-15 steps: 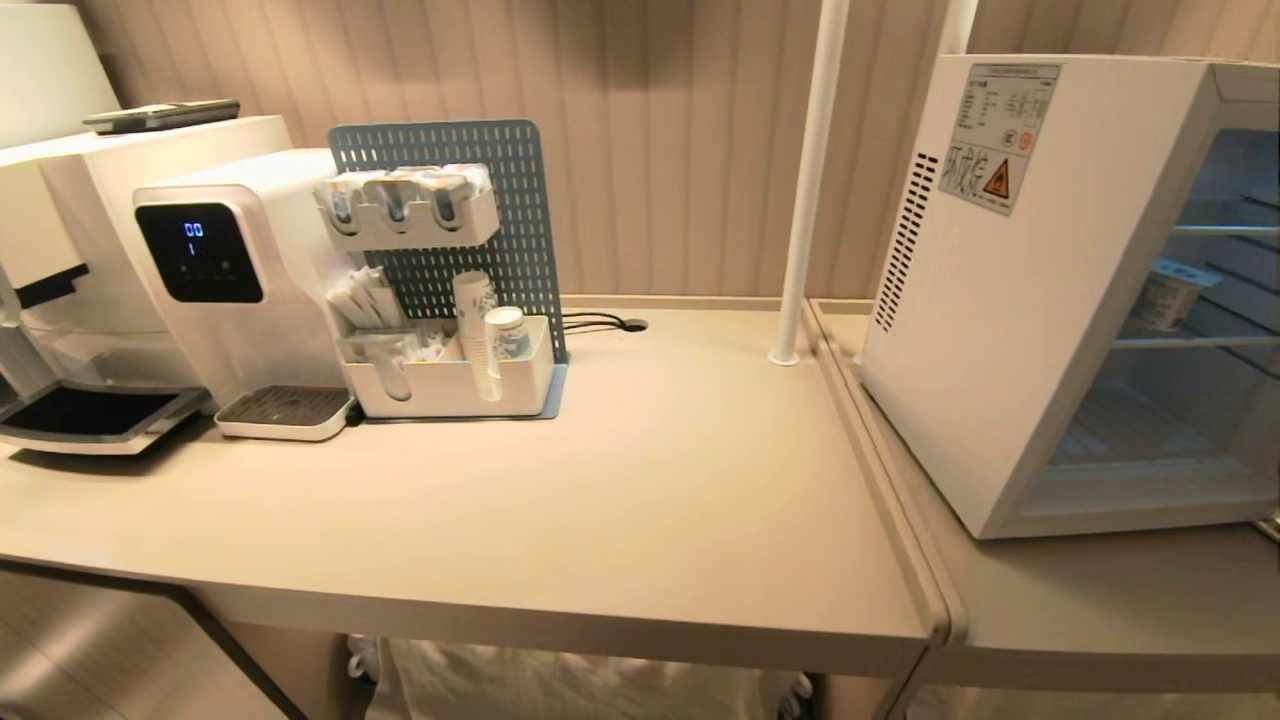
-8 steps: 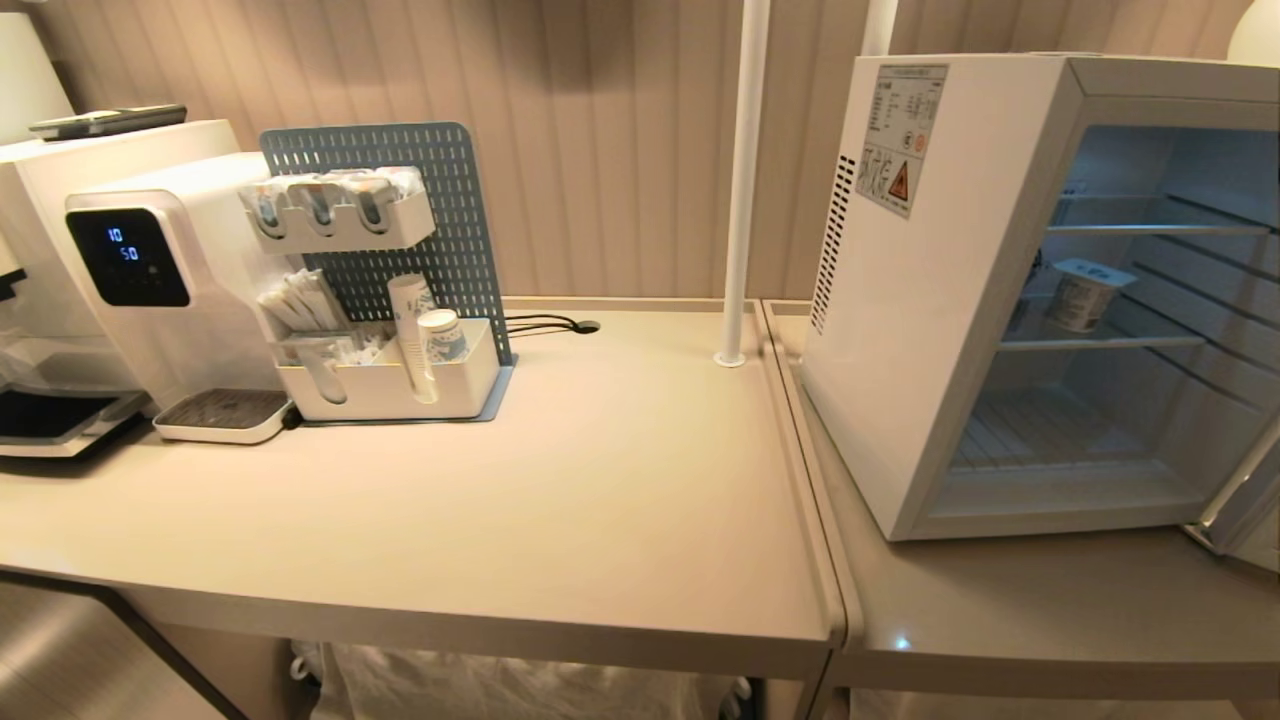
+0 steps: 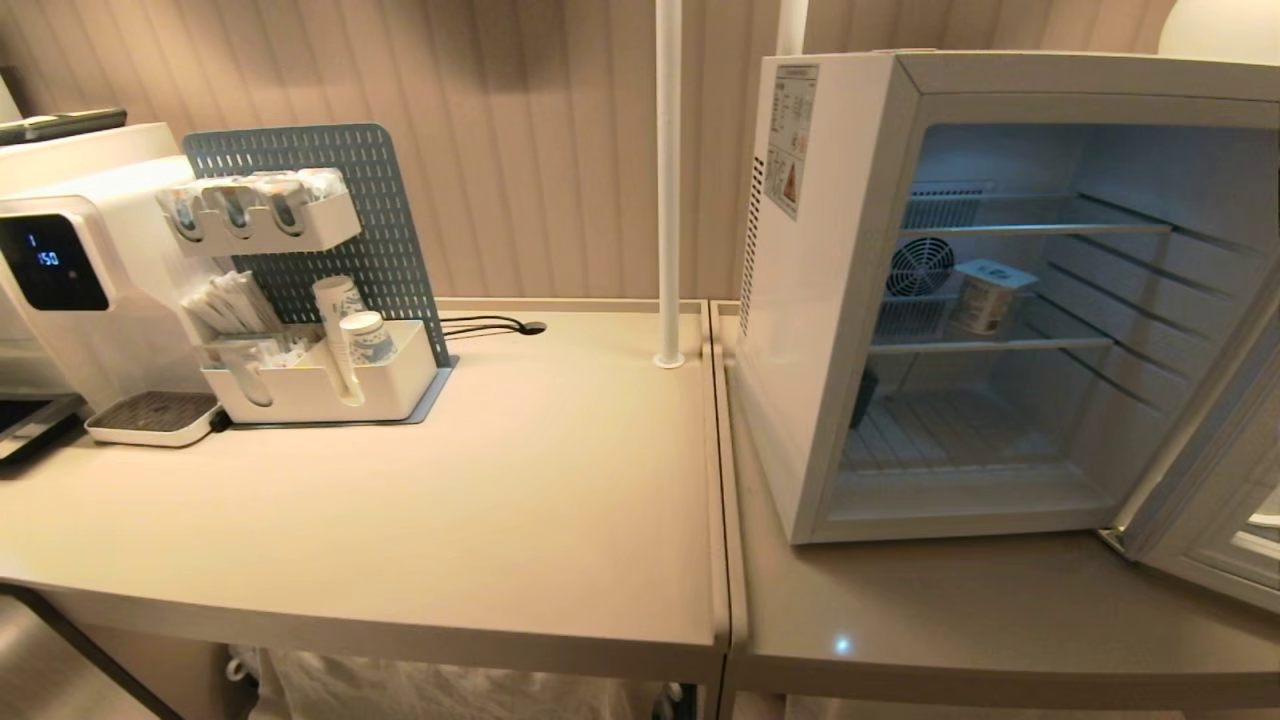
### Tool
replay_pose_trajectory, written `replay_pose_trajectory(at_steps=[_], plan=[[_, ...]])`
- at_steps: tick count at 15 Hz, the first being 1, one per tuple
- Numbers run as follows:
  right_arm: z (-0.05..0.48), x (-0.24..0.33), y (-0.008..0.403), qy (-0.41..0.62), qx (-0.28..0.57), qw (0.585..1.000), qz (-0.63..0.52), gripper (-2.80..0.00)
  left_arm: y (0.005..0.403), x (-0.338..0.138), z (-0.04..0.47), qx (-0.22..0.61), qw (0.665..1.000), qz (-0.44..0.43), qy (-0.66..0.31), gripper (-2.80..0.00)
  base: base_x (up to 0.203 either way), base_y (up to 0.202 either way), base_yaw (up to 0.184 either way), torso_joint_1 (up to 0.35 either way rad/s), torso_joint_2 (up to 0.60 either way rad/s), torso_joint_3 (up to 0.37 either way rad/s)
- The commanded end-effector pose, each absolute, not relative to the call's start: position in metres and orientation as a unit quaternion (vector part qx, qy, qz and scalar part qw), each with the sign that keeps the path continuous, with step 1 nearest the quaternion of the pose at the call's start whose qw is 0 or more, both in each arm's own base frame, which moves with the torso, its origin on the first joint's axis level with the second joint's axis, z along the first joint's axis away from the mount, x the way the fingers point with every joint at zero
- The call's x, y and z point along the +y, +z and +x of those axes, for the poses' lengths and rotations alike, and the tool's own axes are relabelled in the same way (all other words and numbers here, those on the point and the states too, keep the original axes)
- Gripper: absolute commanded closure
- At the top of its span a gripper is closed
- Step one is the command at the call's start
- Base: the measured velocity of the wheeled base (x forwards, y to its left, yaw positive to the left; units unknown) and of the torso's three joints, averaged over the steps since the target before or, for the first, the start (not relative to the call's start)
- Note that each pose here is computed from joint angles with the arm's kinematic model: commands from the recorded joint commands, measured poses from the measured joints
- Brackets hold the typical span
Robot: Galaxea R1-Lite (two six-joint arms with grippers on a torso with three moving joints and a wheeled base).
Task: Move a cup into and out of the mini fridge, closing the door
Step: Put the yoghurt in the freezer
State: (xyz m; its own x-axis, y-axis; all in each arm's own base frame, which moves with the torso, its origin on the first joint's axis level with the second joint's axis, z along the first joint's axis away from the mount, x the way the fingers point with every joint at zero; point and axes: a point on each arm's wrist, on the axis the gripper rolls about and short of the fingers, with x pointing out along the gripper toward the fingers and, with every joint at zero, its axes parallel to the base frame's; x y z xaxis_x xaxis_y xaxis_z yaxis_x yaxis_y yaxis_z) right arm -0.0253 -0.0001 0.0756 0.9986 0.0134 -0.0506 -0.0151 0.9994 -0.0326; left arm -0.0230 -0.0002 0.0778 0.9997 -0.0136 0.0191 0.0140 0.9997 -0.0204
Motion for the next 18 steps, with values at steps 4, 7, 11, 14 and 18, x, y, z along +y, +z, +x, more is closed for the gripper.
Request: replay_pose_trajectory(at_steps=[4,7,11,14,18], plan=[[-0.025,0.000,0.076,0.007,0.024,1.000,-0.017,0.00,0.078,0.000,-0.023,-0.008,1.000,-0.011,-0.007,0.00,0.000,-0.104,0.000,0.003,0.00,0.001],[-0.030,0.000,0.090,0.015,0.001,1.000,-0.014,0.00,0.078,0.000,-0.023,-0.009,1.000,-0.011,-0.007,0.00,0.000,0.000,0.000,0.000,0.00,0.000],[-0.037,0.002,0.111,0.046,0.000,0.999,-0.011,0.00,0.078,0.000,-0.023,-0.009,1.000,-0.011,-0.007,0.00,0.000,0.000,0.000,0.000,0.00,0.000],[-0.037,0.002,0.113,0.046,-0.001,0.999,-0.011,0.00,0.078,0.000,-0.023,-0.009,1.000,-0.011,-0.007,0.00,0.000,0.000,0.000,0.000,0.00,0.000],[-0.037,0.002,0.113,0.045,-0.001,0.999,-0.011,0.00,0.078,0.000,-0.023,-0.009,1.000,-0.011,-0.007,0.00,0.000,0.000,0.000,0.000,0.00,0.000]])
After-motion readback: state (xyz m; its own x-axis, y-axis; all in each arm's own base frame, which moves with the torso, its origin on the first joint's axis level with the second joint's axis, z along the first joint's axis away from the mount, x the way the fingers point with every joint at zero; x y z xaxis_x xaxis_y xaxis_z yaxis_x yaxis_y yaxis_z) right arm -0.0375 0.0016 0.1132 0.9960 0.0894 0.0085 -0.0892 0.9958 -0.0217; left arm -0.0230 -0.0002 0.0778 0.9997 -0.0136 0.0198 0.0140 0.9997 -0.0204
